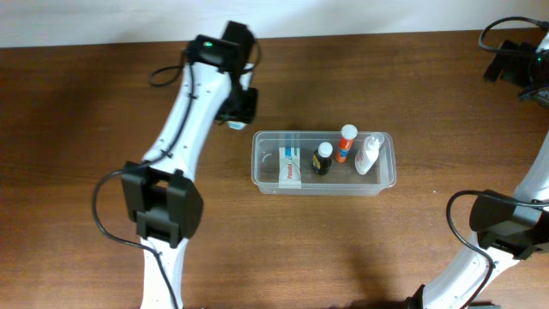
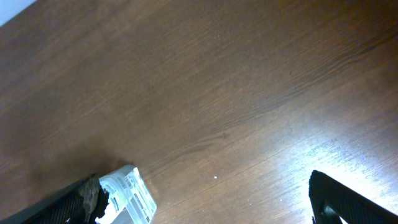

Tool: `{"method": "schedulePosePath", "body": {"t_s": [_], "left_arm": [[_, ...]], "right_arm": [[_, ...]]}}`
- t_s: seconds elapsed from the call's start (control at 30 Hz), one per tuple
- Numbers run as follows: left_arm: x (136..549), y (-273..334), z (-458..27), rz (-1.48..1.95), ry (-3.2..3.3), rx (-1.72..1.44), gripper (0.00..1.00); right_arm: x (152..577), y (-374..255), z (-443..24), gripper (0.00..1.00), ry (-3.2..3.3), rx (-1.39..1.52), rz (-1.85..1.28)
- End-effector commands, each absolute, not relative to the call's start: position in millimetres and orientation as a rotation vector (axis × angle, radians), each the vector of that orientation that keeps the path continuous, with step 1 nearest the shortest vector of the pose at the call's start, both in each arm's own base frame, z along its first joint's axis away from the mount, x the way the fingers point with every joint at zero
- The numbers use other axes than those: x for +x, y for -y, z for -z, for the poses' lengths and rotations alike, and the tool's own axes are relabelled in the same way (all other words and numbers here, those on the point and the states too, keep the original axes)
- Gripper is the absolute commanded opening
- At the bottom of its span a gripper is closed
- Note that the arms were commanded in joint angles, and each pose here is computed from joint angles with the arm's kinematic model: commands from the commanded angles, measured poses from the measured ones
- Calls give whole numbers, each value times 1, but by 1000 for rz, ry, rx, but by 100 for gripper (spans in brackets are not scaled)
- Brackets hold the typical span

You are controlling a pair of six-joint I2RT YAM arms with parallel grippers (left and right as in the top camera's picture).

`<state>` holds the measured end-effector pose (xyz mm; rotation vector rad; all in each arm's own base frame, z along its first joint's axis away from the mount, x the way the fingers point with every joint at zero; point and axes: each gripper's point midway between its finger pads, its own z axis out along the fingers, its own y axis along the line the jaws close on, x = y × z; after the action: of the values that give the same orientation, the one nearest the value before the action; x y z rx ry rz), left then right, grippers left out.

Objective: Pack container
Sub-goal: 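Lift the Tiger Balm jar and carry it over the container's left end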

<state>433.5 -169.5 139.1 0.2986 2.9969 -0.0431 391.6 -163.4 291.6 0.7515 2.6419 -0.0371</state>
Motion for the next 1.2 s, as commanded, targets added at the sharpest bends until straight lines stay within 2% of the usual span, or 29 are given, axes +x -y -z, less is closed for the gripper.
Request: {"method": "schedulePosePath", "body": {"t_s": [0.0, 0.3, 0.43, 0.7, 1.17], "left_arm": [[422, 209, -163, 144, -2945, 423, 30], [375, 249, -161, 203, -3024, 588, 31], [358, 270, -163, 333, -3045, 638, 31], [332, 271, -154, 288, -3149, 654, 32], [345, 272, -121, 206, -3170, 657, 32]], "right_arm": [[389, 164, -292, 98, -2643, 762, 44], [389, 164, -292, 98, -2643, 762, 44], [389, 164, -292, 98, -2643, 762, 44], [389, 164, -292, 98, -2643, 762, 44], [389, 164, -292, 98, -2643, 762, 44]]}}
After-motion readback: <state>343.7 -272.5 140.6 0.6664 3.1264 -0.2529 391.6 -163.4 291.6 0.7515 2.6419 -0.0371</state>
